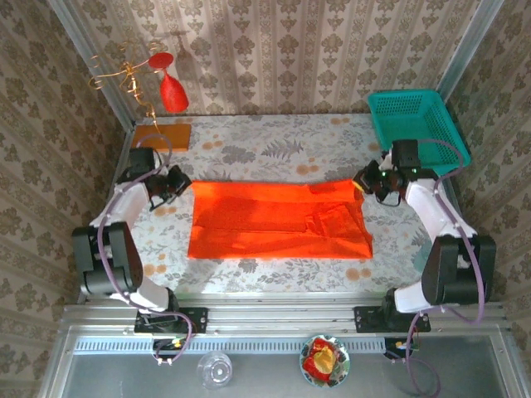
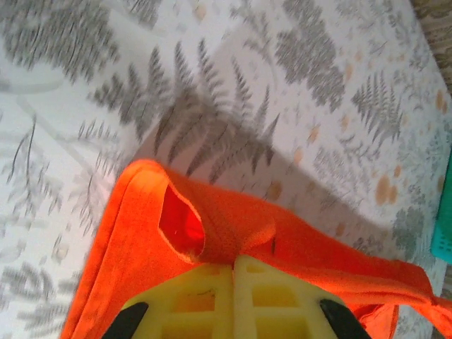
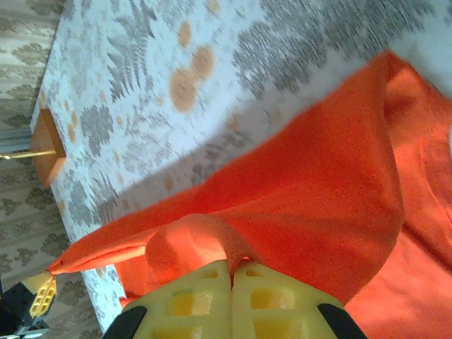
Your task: Fold the inside-out t-shirt
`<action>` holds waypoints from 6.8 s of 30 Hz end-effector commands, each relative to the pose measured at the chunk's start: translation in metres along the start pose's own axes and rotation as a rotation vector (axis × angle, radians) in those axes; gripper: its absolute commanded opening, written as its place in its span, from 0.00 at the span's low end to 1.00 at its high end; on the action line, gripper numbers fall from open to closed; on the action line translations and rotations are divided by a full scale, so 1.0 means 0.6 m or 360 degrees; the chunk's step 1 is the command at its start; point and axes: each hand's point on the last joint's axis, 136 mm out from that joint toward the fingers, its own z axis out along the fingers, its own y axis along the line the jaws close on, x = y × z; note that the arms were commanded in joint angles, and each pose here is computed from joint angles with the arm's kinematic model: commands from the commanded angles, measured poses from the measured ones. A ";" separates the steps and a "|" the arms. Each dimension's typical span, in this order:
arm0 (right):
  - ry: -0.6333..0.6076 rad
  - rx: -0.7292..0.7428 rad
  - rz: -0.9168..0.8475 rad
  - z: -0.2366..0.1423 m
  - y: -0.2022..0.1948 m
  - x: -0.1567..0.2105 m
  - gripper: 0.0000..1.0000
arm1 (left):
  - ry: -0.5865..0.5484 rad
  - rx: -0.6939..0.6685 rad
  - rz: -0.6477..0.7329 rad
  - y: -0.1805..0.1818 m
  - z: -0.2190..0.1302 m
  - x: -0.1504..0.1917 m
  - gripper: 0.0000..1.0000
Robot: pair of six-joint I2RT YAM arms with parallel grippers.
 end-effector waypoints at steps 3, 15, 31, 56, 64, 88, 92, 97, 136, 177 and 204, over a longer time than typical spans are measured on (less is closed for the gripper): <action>-0.0005 -0.0057 -0.0026 0.010 0.035 -0.040 0.00 | 0.0091 0.0099 0.0078 -0.026 0.016 -0.033 0.00; -0.0019 -0.0057 -0.0094 0.033 0.032 -0.063 0.00 | 0.0091 0.0114 0.0030 -0.007 0.044 -0.045 0.01; -0.0021 -0.0152 -0.0148 0.046 0.070 -0.098 0.00 | 0.0092 0.0197 0.0022 -0.023 0.046 -0.055 0.01; 0.0195 -0.0083 -0.0131 0.046 0.021 -0.022 0.00 | 0.0108 0.0121 -0.0004 0.010 0.012 -0.007 0.01; 0.0283 0.0011 -0.0079 0.010 -0.034 0.063 0.00 | 0.0181 0.0059 -0.0067 0.059 0.000 0.068 0.01; 0.0327 0.0084 -0.0042 -0.042 -0.082 0.153 0.00 | 0.0221 -0.0189 -0.0089 0.132 -0.022 0.150 0.01; 0.0342 0.0101 -0.0048 -0.049 -0.087 0.163 0.00 | 0.0218 -0.0215 -0.0079 0.132 -0.031 0.152 0.02; 0.0399 0.0154 -0.0004 -0.029 -0.124 0.186 0.00 | 0.0275 -0.0246 -0.0113 0.148 -0.022 0.167 0.02; 0.0360 0.0532 -0.0617 -0.005 -0.087 0.232 0.34 | 0.0254 -0.0310 0.0166 0.063 -0.040 0.216 0.27; 0.0686 0.0906 -0.1163 0.073 -0.039 0.354 0.00 | 0.0413 -0.0339 0.0234 0.062 0.016 0.284 0.27; 0.0665 0.0699 -0.0445 0.094 -0.170 0.263 0.69 | 0.0451 -0.0435 0.0229 0.100 0.023 0.270 0.27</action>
